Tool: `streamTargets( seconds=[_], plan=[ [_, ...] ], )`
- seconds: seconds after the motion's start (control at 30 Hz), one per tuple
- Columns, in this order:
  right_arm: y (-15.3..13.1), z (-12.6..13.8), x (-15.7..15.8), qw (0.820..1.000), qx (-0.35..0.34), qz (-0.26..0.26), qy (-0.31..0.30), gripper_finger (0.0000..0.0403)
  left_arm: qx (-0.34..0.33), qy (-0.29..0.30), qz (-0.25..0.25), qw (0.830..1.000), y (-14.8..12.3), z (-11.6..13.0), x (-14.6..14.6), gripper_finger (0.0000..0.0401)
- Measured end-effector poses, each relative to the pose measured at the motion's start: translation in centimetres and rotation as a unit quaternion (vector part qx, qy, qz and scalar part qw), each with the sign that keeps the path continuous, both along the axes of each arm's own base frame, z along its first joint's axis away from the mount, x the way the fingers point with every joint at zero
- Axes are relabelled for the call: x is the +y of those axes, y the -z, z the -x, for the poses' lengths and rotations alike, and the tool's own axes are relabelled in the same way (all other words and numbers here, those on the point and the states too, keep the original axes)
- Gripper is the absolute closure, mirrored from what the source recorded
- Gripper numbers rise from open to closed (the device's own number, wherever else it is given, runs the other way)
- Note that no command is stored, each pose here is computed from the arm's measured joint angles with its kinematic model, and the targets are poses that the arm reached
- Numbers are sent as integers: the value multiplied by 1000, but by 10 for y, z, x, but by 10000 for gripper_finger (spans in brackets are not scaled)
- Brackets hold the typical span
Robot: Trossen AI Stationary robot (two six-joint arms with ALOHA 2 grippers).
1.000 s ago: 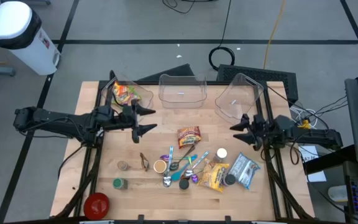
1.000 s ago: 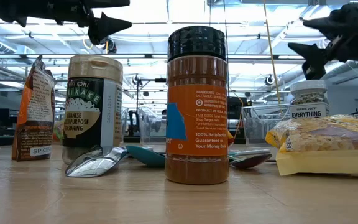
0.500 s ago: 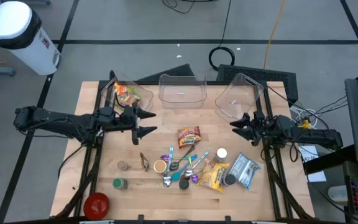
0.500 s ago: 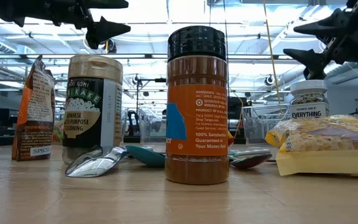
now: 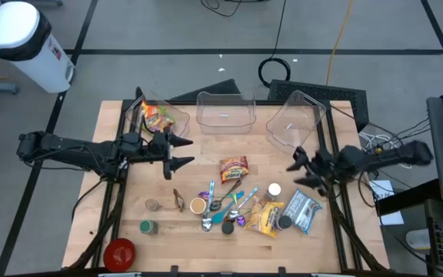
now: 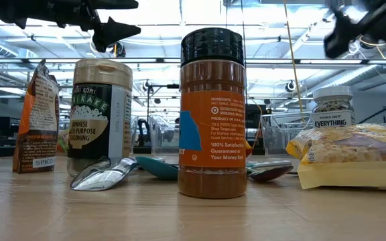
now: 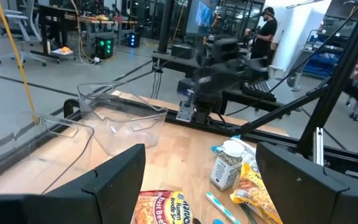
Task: Pick & Place Food Item
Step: Put the blue noodle pack into the left transparent bin
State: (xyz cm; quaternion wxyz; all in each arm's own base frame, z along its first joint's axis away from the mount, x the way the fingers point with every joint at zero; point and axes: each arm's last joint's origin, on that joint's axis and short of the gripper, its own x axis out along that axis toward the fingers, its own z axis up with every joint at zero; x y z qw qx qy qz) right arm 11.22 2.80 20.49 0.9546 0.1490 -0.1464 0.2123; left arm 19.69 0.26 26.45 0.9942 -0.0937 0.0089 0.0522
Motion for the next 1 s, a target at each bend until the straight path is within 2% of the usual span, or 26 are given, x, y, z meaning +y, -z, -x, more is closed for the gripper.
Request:
streamTargets(
  seconds=[0.07, 0.13, 0.2, 0.27, 0.33, 0.4, 0.47, 0.53, 0.6, 0.7, 0.8, 0.9, 1.0],
  plan=[
    [-3, 0, 13, 998, -37, 35, -26, 174, 0, 0, 0, 1000, 0, 0, 0, 86],
    [-1, -3, 26, 998, -21, 54, -30, 162, 2, 0, 0, 1000, 0, 0, 0, 86],
    [-8, -12, 39, 995, 54, 79, -17, 151, 6, 0, -1, 1000, 1, 0, 0, 86],
    [-20, -17, 48, 981, 161, 102, 29, 141, 8, 0, -1, 1000, 1, 0, 0, 86],
    [-31, -18, 51, 947, 290, 107, 92, 135, 11, 0, -2, 1000, 2, 0, 0, 86],
    [-36, -14, 51, 896, 414, 90, 133, 134, 12, 0, 0, 1000, 2, 0, 0, 86],
    [-45, -9, 50, 847, 508, 49, 149, 134, 18, -1, 3, 1000, 4, 0, 0, 86],
    [-50, -4, 50, 799, 581, 3, 156, 138, 19, -1, 4, 1000, 4, 0, 0, 86],
    [-42, 2, 49, 746, 643, -17, 174, 141, 18, -1, 4, 1000, 4, 0, 0, 86],
    [-26, 6, 49, 686, 700, -38, 196, 146, 23, -1, 4, 1000, 4, 0, 0, 86],
    [-8, 8, 50, 641, 737, -51, 207, 149, 30, -1, 4, 1000, 6, 0, 0, 86],
    [5, 5, 53, 635, 742, -68, 204, 150, 30, -1, 4, 1000, 6, 0, 0, 86],
    [18, 6, 53, 615, 758, -64, 205, 157, 30, -1, 4, 1000, 6, 0, 0, 86]
  ],
)
